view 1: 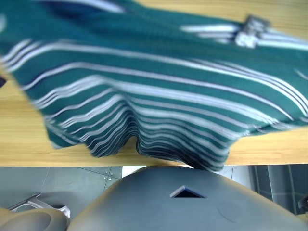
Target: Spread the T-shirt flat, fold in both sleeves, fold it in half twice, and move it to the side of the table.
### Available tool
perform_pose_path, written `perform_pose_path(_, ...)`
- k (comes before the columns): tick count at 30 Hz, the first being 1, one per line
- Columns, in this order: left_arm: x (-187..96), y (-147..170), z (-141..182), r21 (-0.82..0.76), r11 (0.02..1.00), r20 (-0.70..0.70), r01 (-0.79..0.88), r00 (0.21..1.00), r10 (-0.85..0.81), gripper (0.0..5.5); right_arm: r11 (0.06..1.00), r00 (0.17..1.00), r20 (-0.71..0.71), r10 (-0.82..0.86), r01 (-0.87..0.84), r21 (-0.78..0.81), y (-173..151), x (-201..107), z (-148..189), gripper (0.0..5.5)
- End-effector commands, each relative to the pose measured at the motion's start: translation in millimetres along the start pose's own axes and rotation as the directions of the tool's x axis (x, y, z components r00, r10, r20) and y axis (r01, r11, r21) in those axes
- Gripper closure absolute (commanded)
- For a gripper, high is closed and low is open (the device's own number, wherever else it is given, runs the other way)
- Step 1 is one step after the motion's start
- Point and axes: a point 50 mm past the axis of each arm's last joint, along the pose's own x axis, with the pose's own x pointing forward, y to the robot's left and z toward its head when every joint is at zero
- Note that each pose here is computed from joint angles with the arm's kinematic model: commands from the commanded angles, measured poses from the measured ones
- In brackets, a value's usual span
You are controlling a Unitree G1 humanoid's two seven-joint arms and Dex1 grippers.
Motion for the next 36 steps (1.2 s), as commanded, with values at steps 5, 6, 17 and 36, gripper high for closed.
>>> perform_pose_path(5,36.4,170.5,-135.4,0.533,0.625,-0.685,-0.571,0.143,0.714,5.50,0.411,0.237,-0.351,-0.906,0.693,-0.593,-231.5,101.5,-52.7,5.43)
perform_pose_path(6,30.9,200.9,-101.6,0.565,0.386,-0.508,-0.729,0.062,0.859,5.50,0.274,0.188,-0.208,-0.960,0.789,-0.550,-243.3,97.7,-25.7,5.43)
perform_pose_path(17,-65.3,-1.6,-162.7,0.383,0.924,-0.812,0.019,0.484,0.327,5.17,0.521,0.470,-0.318,-0.823,0.404,-0.752,-122.9,5.3,-118.2,5.50)
perform_pose_path(36,-17.1,-188.3,-114.0,-0.467,0.870,-0.433,0.156,0.818,-0.379,2.11,0.987,0.850,-0.521,0.078,0.006,0.158,43.8,61.7,-158.9,5.50)
